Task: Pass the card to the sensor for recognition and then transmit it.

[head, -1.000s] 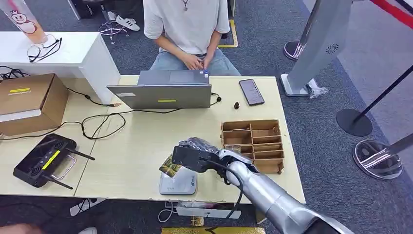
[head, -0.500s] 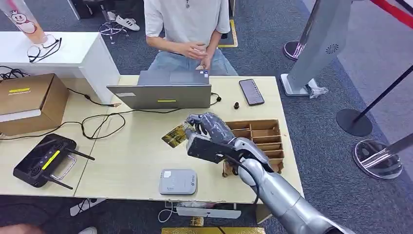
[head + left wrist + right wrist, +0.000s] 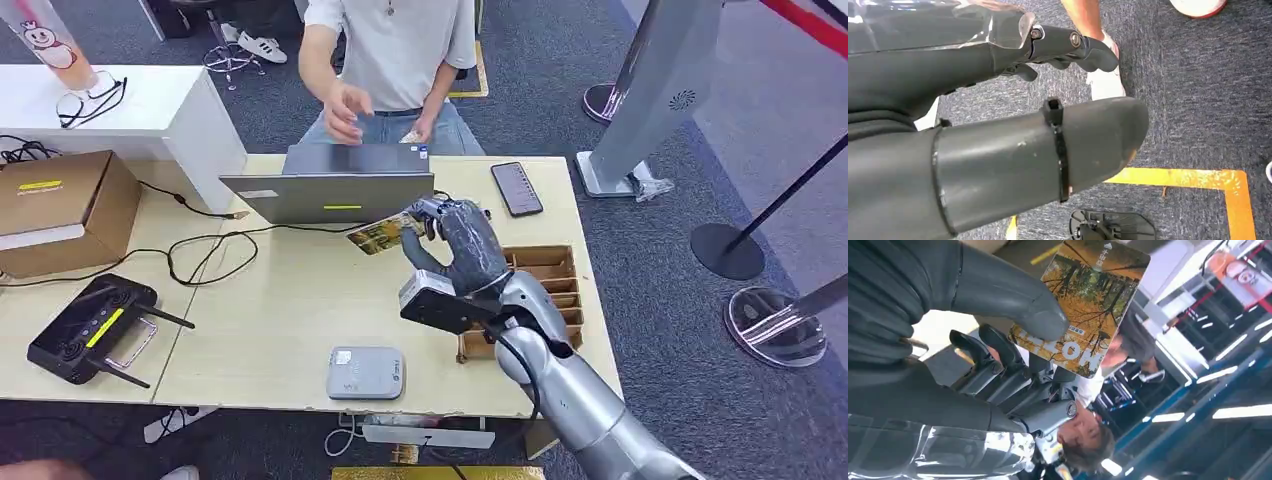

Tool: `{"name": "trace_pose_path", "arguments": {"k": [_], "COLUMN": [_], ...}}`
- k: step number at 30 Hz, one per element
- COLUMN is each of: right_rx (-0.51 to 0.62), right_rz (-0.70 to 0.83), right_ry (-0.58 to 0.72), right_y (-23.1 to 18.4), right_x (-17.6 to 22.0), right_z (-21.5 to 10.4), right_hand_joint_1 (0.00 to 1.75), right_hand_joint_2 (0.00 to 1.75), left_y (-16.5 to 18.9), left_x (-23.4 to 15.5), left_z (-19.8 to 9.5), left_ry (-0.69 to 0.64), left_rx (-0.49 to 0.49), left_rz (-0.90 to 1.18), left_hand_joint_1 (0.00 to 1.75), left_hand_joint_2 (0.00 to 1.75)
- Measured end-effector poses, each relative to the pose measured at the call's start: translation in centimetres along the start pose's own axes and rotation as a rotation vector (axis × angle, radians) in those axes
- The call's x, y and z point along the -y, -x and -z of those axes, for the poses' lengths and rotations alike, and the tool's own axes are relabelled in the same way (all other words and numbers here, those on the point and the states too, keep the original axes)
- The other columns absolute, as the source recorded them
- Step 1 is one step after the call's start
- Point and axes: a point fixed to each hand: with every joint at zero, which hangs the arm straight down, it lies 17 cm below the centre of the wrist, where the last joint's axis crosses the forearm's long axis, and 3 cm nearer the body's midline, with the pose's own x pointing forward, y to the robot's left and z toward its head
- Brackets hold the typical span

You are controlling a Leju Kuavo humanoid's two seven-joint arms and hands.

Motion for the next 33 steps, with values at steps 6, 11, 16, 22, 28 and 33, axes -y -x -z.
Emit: {"name": "trace_pose_path", "arguments": {"k": [6,11,16,22,28,33], "right_rx": [0.021,0.028,0.033,0.038,0.051,0.034], "right_rz": [-0.067,-0.175,-0.389,-0.624,-0.772,-0.771], "right_ry": [0.066,0.134,0.239,0.287,0.233,0.153], "right_y": [-0.2,-0.3,-0.4,-0.3,0.2,0.7], "right_x": [1.3,2.4,4.1,4.5,3.3,1.3], "right_z": [0.4,0.5,0.7,0.7,1.2,1.8], "right_hand_joint_1": [1.75,1.75,1.75,1.75,1.75,1.75], "right_hand_joint_2": [1.75,1.75,1.75,1.75,1.75,1.75], "left_y": [0.0,0.1,0.2,0.3,0.3,0.3], "left_x": [0.0,0.0,-0.2,-0.2,-0.2,-0.2], "left_z": [0.0,0.0,0.0,0.0,0.0,0.0], "left_ry": [0.0,-0.002,-0.009,-0.011,-0.011,-0.01], "left_rx": [0.004,0.003,-0.002,-0.004,-0.002,-0.001], "left_rz": [-0.003,-0.004,-0.009,-0.011,-0.007,-0.006], "left_hand_joint_1": [0.0,0.0,0.0,0.0,0.0,0.0], "left_hand_joint_2": [0.0,0.0,0.0,0.0,0.0,0.0]}}
